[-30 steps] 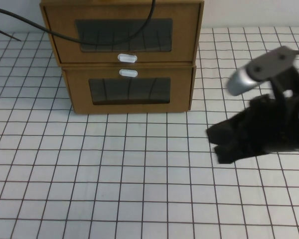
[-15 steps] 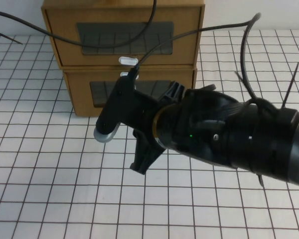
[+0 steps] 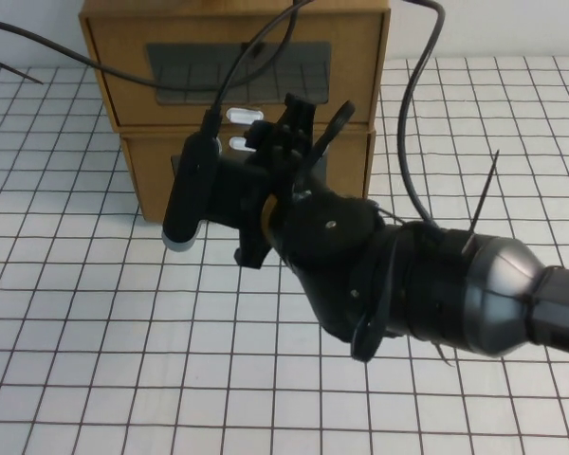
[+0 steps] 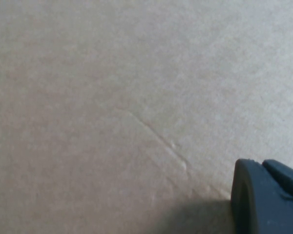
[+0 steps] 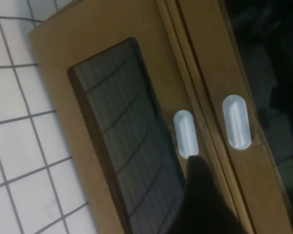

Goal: Open the shoe box
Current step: 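Pull the top drawer of the cardboard box fully open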

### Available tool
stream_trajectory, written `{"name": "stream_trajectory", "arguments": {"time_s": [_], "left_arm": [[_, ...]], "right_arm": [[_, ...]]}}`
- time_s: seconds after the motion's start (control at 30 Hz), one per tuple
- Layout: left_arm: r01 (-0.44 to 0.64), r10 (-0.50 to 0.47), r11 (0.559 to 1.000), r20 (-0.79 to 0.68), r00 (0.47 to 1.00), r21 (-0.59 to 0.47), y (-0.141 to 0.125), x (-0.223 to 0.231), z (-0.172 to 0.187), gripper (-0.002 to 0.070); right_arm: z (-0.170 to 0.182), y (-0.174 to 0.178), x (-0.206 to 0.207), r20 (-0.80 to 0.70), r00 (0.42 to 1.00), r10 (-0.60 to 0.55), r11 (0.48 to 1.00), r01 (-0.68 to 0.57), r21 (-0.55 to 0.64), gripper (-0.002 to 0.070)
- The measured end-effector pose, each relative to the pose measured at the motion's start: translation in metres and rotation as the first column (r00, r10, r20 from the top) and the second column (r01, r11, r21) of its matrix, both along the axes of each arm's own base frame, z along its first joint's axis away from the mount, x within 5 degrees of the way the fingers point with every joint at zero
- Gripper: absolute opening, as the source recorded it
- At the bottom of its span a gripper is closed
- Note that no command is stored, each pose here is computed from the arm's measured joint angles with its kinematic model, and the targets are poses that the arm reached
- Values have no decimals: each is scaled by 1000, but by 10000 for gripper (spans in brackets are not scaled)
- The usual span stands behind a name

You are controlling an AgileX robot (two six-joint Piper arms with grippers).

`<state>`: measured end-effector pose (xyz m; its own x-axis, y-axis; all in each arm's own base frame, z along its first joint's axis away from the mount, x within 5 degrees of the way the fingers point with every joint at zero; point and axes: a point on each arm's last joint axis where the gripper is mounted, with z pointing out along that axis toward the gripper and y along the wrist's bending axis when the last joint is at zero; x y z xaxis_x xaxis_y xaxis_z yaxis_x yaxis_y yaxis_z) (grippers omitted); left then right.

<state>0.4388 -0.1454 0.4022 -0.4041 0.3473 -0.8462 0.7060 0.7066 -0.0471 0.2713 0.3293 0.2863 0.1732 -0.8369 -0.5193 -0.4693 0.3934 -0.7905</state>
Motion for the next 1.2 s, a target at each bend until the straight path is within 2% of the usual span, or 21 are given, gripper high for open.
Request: {"name": "stream_trajectory", "arguments": {"time_s": [0.37,0.57,1.2], "left_arm": [[0,0,1000,0,1000,0,0,0,0,-2],[0,0,1000,0,1000,0,0,0,0,-2],[0,0,1000,0,1000,0,0,0,0,-2]], "right_arm": [[-16,16,24,61,997,-46,999,47,-13,302],[-11,15,40,78,994,-72,997,73,1,298],[-28,20,73,81,995,-52,998,56,-40,298]]}}
